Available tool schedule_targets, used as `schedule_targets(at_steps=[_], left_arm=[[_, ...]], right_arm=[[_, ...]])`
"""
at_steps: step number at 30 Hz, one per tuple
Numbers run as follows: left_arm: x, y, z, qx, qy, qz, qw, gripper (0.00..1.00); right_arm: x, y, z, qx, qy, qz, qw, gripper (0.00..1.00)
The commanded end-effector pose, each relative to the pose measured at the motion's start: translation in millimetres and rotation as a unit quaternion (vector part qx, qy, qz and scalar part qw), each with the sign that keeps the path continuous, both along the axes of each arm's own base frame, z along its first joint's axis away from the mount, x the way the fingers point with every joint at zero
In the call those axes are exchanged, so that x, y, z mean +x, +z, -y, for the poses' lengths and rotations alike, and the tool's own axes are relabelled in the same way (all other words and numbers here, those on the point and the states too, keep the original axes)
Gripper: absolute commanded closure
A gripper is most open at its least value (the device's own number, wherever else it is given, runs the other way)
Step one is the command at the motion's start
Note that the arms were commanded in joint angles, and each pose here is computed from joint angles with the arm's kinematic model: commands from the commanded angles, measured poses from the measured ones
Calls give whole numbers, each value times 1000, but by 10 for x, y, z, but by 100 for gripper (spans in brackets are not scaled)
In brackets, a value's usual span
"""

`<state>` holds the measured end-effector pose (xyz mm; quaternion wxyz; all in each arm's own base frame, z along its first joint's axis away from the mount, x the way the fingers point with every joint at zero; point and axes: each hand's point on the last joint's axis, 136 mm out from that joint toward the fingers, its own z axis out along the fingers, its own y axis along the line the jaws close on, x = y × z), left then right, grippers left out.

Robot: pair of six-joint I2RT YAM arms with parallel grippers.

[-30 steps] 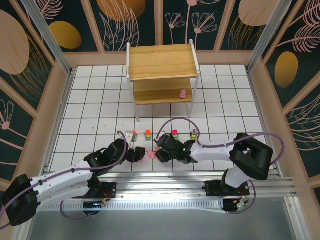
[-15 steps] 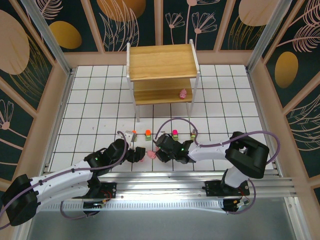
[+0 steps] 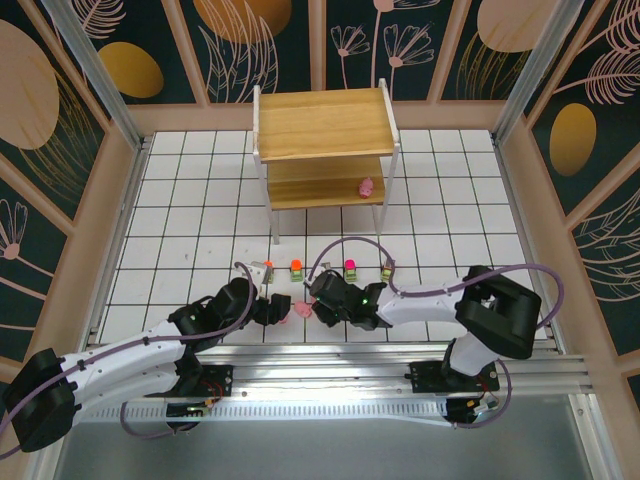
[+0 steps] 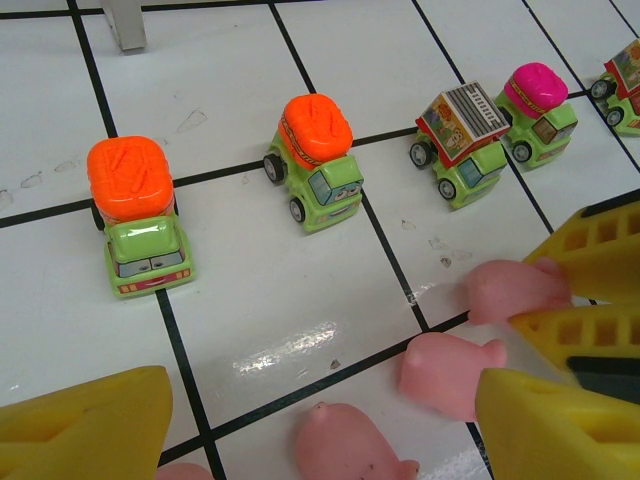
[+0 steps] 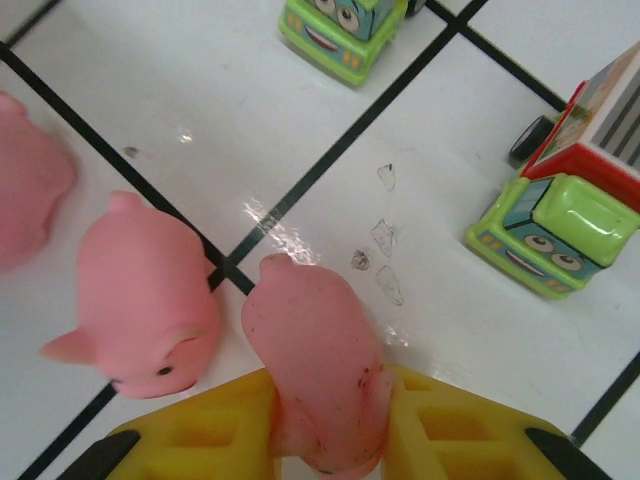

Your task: Place and organize the plastic toys onto the shelf

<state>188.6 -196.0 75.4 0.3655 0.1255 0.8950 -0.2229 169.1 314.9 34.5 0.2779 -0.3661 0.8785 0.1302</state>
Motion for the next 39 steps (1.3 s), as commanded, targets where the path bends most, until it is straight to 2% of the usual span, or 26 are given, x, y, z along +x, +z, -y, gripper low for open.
schedule_targets(at_steps=[1, 7, 11, 17, 22, 27, 39], left_arm=[[16, 19, 2, -3, 2, 9, 1000, 20], [22, 23, -1, -2, 3, 11, 1000, 19], [35, 31, -18, 1, 7, 14, 1000, 18], [46, 43, -33, 1, 12, 17, 1000, 18], [46, 55, -34, -1, 12, 19, 1000, 18], [41, 59, -32, -3, 11, 19, 1000, 18], [36, 75, -36, -8, 11, 22, 1000, 18]], right_arm=[[95, 401, -88, 35, -27, 26, 999, 72], [274, 821, -102, 52, -79, 53, 994, 73], [538, 1086, 18, 51, -147, 75, 985, 73], [958, 1582, 273, 94, -258, 109, 956, 75], [1211, 1864, 411, 106, -321, 140, 931, 76], [1447, 1994, 469, 126, -360, 144, 913, 76], [1782, 1922, 574, 130, -401, 139, 896, 77]])
